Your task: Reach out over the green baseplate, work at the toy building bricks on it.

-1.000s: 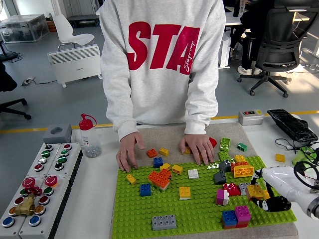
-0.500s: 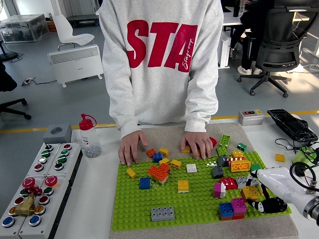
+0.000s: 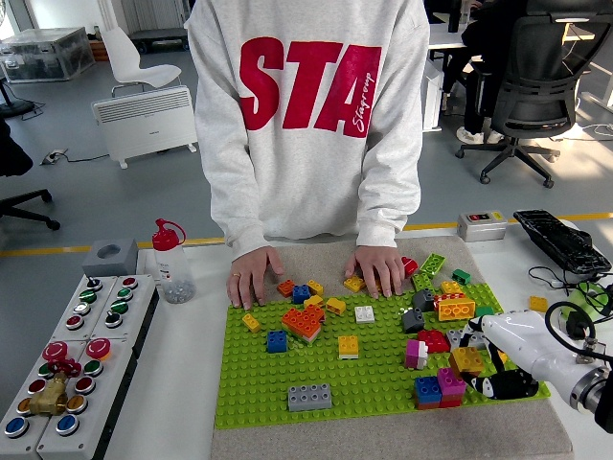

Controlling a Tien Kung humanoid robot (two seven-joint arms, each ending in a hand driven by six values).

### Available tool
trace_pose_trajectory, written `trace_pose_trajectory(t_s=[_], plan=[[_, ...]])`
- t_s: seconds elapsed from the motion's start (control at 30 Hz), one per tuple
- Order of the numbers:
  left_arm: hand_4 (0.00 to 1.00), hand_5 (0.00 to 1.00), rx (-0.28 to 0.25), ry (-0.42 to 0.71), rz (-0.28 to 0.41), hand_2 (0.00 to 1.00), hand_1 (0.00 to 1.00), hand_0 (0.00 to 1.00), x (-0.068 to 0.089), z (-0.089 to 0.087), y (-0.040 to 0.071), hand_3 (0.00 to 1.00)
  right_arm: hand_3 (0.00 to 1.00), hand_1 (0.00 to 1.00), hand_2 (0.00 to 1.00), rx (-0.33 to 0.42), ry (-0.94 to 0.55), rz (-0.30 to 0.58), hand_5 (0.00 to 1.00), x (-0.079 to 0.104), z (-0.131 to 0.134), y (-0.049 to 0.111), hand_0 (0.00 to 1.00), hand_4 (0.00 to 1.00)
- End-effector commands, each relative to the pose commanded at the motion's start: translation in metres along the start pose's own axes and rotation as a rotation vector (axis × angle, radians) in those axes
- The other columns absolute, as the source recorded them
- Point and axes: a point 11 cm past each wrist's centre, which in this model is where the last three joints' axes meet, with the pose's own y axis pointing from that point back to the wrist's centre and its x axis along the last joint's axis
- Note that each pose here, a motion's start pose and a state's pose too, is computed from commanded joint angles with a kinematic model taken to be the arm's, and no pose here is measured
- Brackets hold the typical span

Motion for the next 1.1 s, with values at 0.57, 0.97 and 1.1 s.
trace_pose_trajectory(t_s=[0.57, 0.97, 1.1], plan=[[0.363, 0.998, -0.006, 0.003, 0.003, 0.656, 0.69, 0.692, 0.002, 0.004, 0.001, 0.618, 0.505, 0.101, 0.205, 0.051, -0.002, 0.028, 0.186, 0.009, -0.019, -0.009, 0.251, 0.599], [0.362, 0.998, -0.01, 0.001, 0.005, 0.653, 0.69, 0.692, 0.003, 0.007, 0.001, 0.618, 0.505, 0.102, 0.205, 0.094, 0.0, 0.028, 0.183, 0.01, -0.036, -0.016, 0.251, 0.598], [0.362, 0.998, -0.012, 0.002, 0.006, 0.654, 0.69, 0.692, 0.004, 0.008, 0.001, 0.617, 0.506, 0.102, 0.205, 0.081, 0.001, 0.03, 0.184, 0.012, -0.033, -0.015, 0.251, 0.597]])
